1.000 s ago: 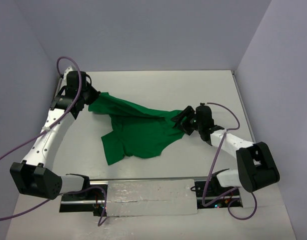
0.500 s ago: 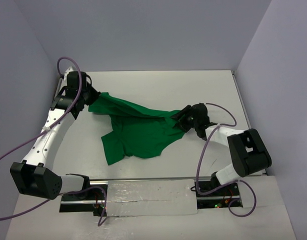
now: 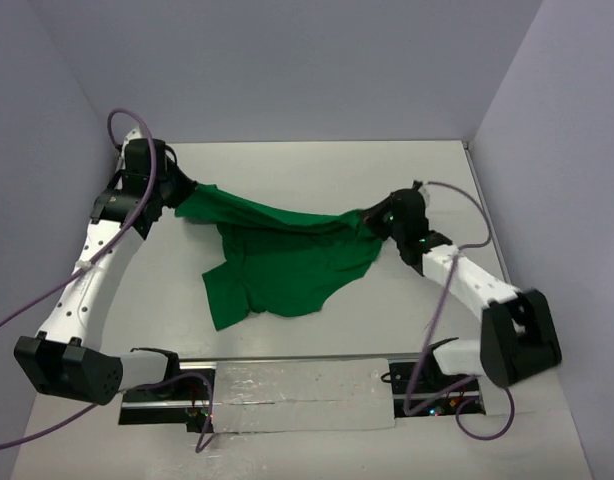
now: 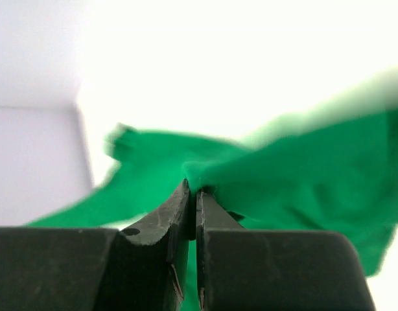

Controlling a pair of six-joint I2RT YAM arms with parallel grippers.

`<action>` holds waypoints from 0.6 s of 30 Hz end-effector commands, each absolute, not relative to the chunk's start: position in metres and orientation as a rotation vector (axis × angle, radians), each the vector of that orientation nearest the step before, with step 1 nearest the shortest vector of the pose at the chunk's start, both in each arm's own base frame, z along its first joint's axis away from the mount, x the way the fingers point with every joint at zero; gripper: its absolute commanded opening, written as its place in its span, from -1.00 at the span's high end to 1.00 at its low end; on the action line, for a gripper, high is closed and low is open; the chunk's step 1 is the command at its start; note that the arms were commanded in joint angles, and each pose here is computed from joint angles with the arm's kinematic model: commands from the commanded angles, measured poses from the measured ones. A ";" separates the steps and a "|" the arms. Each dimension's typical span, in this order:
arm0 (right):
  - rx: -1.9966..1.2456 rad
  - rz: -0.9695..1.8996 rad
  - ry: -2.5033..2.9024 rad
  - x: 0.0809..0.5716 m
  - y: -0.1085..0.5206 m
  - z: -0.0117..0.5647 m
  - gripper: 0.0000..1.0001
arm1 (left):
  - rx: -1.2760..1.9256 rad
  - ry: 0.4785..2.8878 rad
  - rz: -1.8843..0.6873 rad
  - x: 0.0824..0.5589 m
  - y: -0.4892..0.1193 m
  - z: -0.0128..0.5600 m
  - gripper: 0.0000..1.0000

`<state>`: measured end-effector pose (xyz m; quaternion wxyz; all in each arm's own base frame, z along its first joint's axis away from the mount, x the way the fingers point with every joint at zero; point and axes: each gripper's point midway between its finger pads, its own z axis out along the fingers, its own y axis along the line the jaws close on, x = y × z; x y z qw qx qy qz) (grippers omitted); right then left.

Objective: Fold and stack the t-shirts
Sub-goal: Flatten out the tshirt

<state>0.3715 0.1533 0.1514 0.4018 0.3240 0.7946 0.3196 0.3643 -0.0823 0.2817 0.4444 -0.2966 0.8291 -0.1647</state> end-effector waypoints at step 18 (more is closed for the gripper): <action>0.263 0.701 0.859 0.129 0.030 0.667 0.82 | -0.316 1.248 -0.807 0.183 -0.069 0.628 0.79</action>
